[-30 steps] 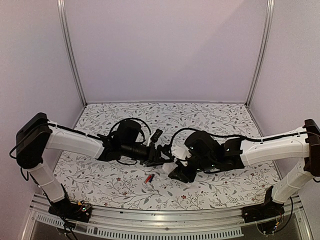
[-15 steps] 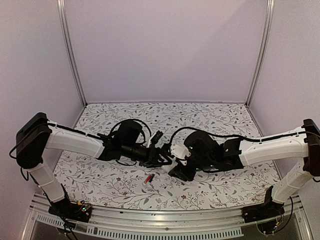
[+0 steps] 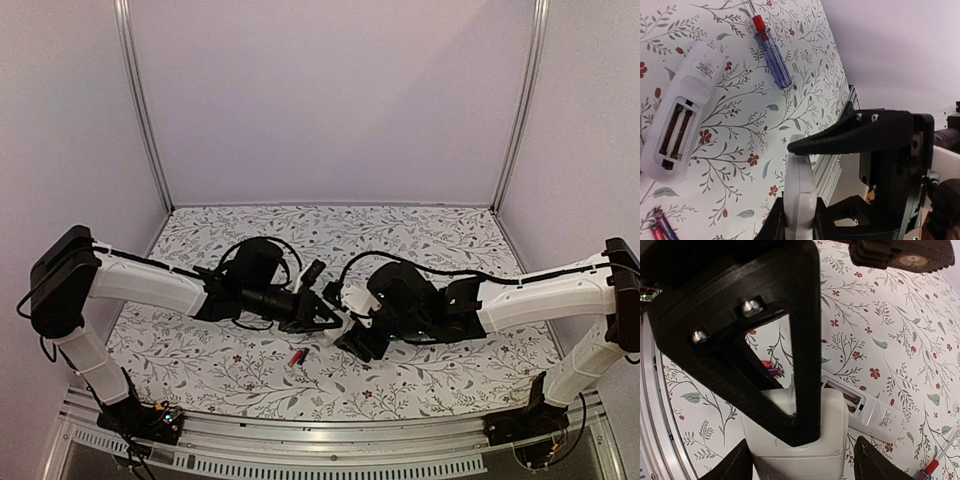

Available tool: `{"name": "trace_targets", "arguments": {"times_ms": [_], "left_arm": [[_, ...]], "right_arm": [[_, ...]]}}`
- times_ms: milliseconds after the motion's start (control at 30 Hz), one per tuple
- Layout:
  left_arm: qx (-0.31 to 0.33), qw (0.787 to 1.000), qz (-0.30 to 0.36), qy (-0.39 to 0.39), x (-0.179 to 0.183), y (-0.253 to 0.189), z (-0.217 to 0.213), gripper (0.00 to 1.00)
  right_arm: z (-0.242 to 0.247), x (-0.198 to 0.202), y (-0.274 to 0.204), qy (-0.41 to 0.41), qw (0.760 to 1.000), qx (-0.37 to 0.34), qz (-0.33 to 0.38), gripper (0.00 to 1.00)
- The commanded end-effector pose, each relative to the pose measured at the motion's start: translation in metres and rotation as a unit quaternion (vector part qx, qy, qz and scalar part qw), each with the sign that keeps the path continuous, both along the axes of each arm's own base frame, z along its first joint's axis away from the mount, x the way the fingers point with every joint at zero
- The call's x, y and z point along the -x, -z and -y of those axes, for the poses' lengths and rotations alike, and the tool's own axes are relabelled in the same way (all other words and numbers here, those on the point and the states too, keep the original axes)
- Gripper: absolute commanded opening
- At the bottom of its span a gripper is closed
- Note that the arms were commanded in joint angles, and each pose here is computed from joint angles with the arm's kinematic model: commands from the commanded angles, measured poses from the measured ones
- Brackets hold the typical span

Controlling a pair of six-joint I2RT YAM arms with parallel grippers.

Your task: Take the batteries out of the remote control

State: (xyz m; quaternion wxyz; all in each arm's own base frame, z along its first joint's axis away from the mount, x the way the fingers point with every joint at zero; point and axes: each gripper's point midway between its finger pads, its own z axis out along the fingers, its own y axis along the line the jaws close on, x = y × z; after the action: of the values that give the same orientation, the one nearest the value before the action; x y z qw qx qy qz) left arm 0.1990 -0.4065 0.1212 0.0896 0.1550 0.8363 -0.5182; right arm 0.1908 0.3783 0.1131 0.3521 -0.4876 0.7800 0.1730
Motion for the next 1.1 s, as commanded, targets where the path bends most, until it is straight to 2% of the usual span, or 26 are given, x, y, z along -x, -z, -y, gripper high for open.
{"name": "trace_targets", "arguments": {"times_ms": [0,133,200,267,433,600,800,967,1067], "left_arm": [[0.019,1.000,0.022,-0.011,0.003,-0.016,-0.004,0.00],[0.034,0.997,0.048,-0.051,-0.009,-0.030,-0.016,0.00],[0.047,0.994,0.064,-0.077,-0.017,-0.040,-0.025,0.00],[0.066,0.989,0.090,-0.095,-0.024,-0.054,-0.034,0.00],[0.109,0.973,0.169,-0.117,-0.028,-0.094,-0.054,0.00],[0.144,0.954,0.237,-0.112,-0.022,-0.133,-0.066,0.00],[0.186,0.942,0.264,-0.090,-0.009,-0.160,-0.069,0.00],[0.203,0.940,0.264,-0.072,-0.003,-0.166,-0.066,0.00],[0.212,0.941,0.260,-0.056,0.002,-0.166,-0.062,0.00]], "right_arm": [[-0.008,-0.006,-0.029,0.016,0.998,-0.051,0.015,0.71],[-0.001,-0.010,-0.050,0.044,0.994,-0.097,0.008,0.95],[0.007,-0.016,-0.066,0.067,0.989,-0.134,0.005,0.99],[0.018,-0.025,-0.080,0.096,0.980,-0.176,-0.004,0.99],[0.048,-0.043,-0.109,0.157,0.937,-0.299,-0.090,0.99],[0.055,-0.034,-0.126,0.123,0.903,-0.383,-0.153,0.99],[0.039,-0.006,-0.144,0.022,0.886,-0.420,-0.193,0.98],[0.035,-0.005,-0.150,0.015,0.878,-0.432,-0.207,0.96],[0.032,-0.005,-0.150,0.012,0.875,-0.434,-0.215,0.90]]}}
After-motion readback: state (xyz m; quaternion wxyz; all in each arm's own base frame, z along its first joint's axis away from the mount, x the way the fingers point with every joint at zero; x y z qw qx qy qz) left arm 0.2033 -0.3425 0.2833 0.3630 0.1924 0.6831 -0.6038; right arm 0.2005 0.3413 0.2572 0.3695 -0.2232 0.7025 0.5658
